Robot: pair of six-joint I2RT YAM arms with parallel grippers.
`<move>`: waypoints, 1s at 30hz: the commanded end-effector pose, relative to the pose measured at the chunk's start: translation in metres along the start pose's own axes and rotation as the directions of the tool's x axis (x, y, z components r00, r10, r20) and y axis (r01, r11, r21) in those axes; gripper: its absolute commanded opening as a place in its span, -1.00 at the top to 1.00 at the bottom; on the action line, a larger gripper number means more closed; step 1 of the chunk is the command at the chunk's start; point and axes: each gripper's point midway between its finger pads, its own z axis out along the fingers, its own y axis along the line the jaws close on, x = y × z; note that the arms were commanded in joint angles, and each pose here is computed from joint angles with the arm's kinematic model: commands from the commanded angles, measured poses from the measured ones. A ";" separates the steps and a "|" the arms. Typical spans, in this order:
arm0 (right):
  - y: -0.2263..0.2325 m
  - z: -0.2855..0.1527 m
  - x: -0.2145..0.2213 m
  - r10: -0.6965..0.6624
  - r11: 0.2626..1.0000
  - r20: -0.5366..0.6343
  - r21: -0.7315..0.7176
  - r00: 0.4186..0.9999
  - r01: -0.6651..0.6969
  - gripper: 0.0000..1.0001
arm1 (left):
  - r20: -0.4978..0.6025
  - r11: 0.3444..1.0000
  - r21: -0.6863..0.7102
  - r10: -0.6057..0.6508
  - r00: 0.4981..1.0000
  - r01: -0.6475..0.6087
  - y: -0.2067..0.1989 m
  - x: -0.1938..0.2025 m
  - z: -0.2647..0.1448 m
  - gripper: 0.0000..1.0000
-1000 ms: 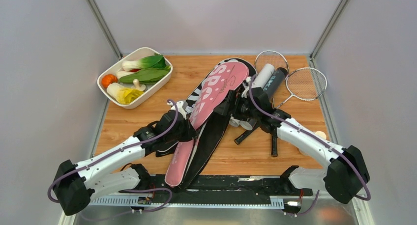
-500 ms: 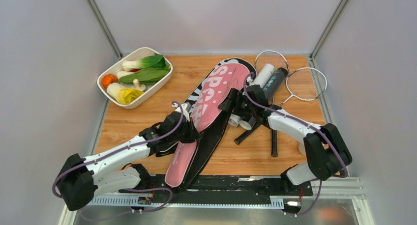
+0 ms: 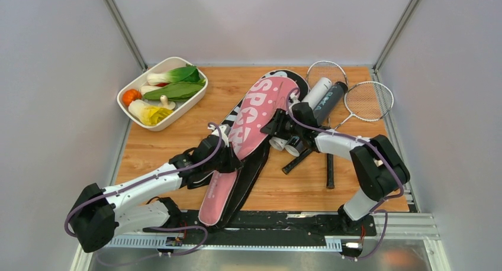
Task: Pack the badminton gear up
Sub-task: Adjust the racket bag at the center of the board.
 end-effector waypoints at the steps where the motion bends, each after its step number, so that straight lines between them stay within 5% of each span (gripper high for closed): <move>1: 0.008 0.007 0.002 -0.017 0.999 -0.029 -0.041 0.999 0.016 0.28 | 0.012 1.000 -0.011 -0.006 1.000 0.006 0.005 -0.001 0.003 1.00; 3: 0.015 0.006 -0.002 -0.048 0.997 -0.023 -0.063 0.999 0.046 0.77 | 0.010 1.000 0.001 -0.001 1.000 0.001 0.002 -0.002 0.002 0.98; 5: 0.029 0.003 -0.013 -0.093 0.991 -0.004 -0.094 0.996 0.092 1.00 | 0.015 1.000 0.009 0.008 1.000 -0.009 -0.003 -0.006 -0.002 0.82; 9: 0.065 -0.009 -0.039 -0.188 0.971 0.035 -0.142 0.981 0.191 1.00 | 0.073 0.997 -0.047 0.057 0.996 -0.054 -0.011 -0.036 -0.019 0.37; 12: 0.092 -0.018 -0.058 -0.244 0.955 0.056 -0.158 0.968 0.250 1.00 | 0.132 0.987 -0.132 0.106 0.985 -0.089 -0.016 -0.072 -0.042 -0.26; 14: 0.102 -0.024 -0.063 -0.261 0.952 0.040 -0.155 0.964 0.264 1.00 | 0.176 0.982 -0.161 0.127 0.976 -0.098 -0.023 -0.098 -0.061 -0.42; 22: 0.165 -0.050 -0.102 -0.446 0.877 0.096 -0.150 0.890 0.456 1.00 | 0.376 0.969 -0.230 0.170 0.911 -0.086 -0.035 -0.206 -0.138 -0.50; 30: 0.203 -0.071 -0.130 -0.645 0.757 0.070 -0.073 0.761 0.649 1.00 | 0.512 0.953 -0.284 0.060 0.857 0.104 -0.005 -0.275 -0.189 -0.48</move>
